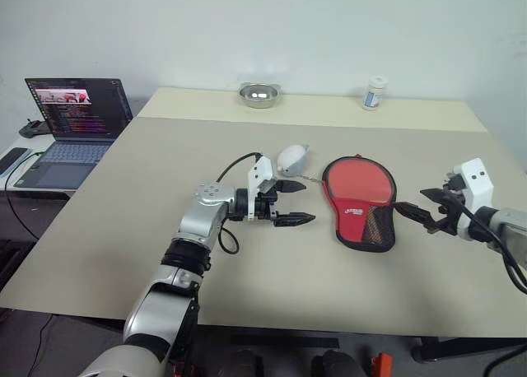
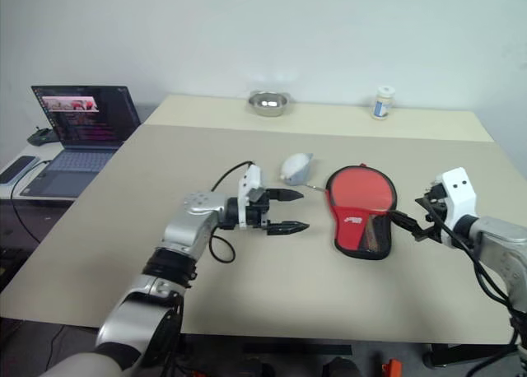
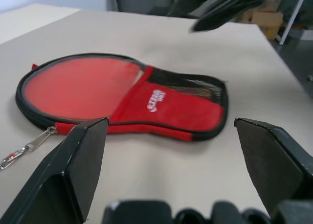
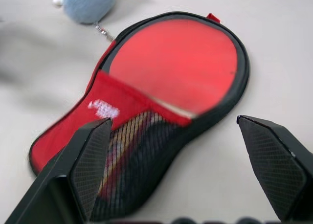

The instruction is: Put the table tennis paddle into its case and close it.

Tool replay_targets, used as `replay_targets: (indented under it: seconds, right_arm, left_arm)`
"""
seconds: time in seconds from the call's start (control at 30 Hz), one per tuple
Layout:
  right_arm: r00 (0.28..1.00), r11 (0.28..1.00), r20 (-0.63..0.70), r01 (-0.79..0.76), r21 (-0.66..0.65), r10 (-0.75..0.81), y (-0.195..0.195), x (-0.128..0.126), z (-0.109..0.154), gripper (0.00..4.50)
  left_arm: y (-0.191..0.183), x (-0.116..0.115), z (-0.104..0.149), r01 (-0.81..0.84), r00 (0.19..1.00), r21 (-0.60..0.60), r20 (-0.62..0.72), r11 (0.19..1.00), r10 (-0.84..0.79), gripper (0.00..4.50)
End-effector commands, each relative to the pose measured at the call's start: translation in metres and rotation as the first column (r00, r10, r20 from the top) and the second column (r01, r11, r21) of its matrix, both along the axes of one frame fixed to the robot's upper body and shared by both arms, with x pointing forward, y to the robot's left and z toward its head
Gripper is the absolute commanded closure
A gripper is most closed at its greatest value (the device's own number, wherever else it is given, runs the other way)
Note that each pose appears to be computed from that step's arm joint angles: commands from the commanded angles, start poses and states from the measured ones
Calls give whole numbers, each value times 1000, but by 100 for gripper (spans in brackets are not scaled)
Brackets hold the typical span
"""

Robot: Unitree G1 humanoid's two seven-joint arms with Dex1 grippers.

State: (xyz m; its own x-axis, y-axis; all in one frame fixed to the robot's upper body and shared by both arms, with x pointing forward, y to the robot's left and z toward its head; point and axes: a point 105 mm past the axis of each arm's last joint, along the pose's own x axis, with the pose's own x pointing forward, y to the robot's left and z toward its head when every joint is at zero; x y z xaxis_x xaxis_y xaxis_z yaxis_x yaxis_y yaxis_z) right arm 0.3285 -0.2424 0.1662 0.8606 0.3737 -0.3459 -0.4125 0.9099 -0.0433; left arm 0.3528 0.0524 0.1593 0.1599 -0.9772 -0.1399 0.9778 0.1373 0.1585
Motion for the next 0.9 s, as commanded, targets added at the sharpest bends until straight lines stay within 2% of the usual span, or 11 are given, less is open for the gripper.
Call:
replay_targets:
  seconds: [0.03,0.27,0.53,0.87,0.9]
  right_arm:
    - [995,995,23,102,-18,-101,-15,18,-4,2]
    - [994,995,-31,101,-17,-102,-5,36,-37,2]
    - [993,995,-62,100,10,-99,5,47,-55,2]
    - [982,998,-175,67,-19,-69,9,46,-82,2]
    - [980,998,-188,60,-17,-62,10,46,-84,19]
  left_arm:
    - [3,-16,24,43,998,-32,53,999,-41,0]
    - [11,-17,24,-15,999,-19,48,1000,16,0]
    - [8,-17,20,-16,999,-13,44,1000,17,0]
    - [13,-16,14,-33,998,11,50,999,32,0]
    - [13,-17,12,-34,998,15,50,999,33,0]
